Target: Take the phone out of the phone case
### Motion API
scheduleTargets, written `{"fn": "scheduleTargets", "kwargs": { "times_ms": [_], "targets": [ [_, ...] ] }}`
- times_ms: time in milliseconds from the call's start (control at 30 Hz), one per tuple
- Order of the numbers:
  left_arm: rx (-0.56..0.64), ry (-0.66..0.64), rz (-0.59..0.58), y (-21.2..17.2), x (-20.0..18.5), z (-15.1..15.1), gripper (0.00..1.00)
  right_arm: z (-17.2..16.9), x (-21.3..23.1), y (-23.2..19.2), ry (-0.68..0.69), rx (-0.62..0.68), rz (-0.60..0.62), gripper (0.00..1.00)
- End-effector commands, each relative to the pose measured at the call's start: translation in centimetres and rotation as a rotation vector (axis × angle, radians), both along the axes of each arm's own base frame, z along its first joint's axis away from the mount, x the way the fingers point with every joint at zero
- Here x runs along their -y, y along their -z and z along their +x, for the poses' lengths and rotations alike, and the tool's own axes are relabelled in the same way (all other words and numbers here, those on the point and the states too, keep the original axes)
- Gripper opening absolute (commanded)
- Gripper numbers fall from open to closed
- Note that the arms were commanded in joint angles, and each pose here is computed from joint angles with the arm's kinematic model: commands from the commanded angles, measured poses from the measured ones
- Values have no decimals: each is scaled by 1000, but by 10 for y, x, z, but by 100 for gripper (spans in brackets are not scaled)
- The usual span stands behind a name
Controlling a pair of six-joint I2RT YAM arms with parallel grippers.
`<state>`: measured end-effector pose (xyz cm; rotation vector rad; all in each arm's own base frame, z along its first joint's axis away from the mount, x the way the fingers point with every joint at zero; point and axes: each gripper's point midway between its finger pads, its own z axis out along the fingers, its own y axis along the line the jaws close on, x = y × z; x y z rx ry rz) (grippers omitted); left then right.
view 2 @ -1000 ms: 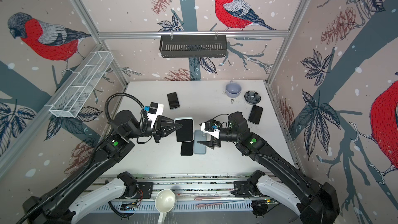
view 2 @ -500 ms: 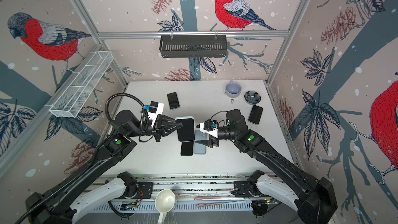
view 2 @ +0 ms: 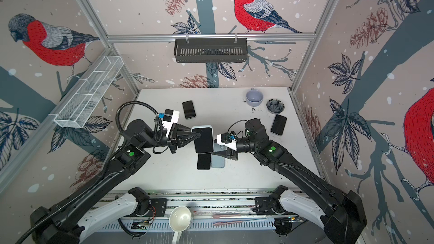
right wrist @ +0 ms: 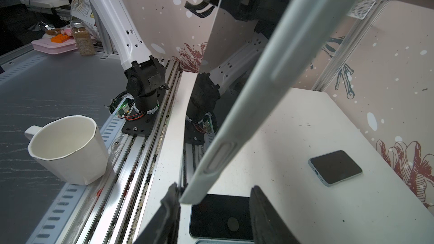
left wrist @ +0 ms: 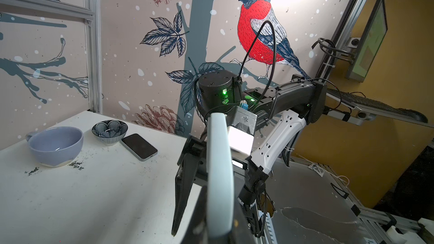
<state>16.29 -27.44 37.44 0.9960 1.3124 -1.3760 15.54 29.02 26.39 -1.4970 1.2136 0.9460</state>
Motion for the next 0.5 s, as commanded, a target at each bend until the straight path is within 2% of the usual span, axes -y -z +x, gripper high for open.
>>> {"fn": "scheduleTargets", "kwargs": {
  "times_ms": [0, 467],
  "targets": [
    [76, 27, -57, -19, -1, -8, 0, -4, -1, -5, -30, 19, 14, 42],
    [60, 59, -37, -11, 9, -10, 0, -3, -2, -3, -57, 61, -9, 8]
  ]
}}
